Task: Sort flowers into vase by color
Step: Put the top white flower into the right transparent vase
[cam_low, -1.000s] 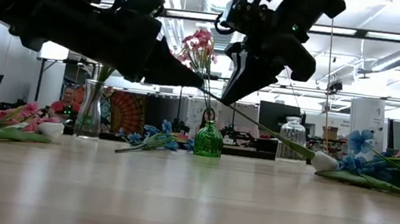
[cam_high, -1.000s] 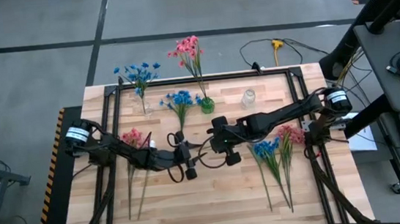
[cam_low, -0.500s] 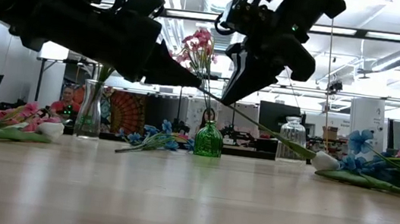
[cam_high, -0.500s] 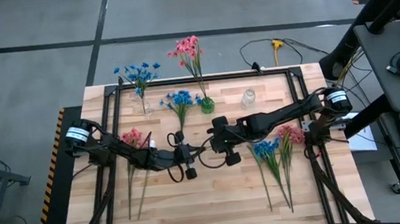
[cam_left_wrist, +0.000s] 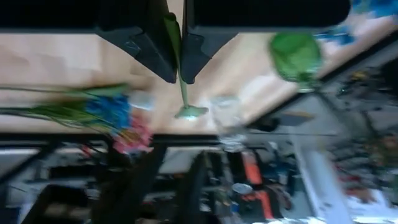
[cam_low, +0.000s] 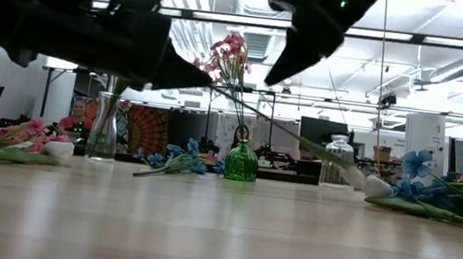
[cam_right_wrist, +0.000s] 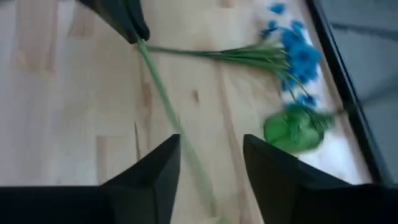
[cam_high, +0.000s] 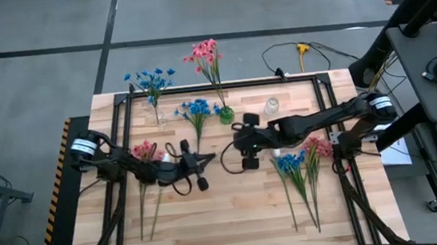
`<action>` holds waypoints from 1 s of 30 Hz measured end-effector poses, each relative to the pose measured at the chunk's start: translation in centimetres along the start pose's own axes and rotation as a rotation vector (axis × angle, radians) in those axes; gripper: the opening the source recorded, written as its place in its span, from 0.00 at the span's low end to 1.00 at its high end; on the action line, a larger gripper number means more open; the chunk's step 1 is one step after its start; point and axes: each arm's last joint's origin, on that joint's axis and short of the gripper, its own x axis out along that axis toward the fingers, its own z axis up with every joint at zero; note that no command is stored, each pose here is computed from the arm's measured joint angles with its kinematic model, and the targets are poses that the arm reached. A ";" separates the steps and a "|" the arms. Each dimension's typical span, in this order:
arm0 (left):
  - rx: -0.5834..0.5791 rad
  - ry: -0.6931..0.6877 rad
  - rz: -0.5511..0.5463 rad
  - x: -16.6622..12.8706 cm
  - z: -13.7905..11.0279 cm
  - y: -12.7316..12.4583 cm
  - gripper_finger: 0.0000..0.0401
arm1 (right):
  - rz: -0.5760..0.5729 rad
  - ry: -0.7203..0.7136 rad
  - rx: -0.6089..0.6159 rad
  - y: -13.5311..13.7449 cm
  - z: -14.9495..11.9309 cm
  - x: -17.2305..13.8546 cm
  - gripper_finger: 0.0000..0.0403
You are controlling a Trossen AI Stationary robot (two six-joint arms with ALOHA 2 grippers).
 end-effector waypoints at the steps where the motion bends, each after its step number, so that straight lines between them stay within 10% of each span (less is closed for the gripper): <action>1: 0.001 -0.010 0.020 -0.3 0.0 0.3 0.00 | 0.008 -0.016 0.060 -0.2 -0.1 -0.5 0.45; 18: 0.014 -0.155 0.102 -0.5 2.0 0.7 0.00 | 0.399 -0.678 1.076 -0.1 -9.4 1.5 0.49; 30: 0.052 -0.132 0.141 0.5 2.9 -0.6 0.00 | 0.303 -0.751 1.188 -0.1 -9.6 3.2 0.49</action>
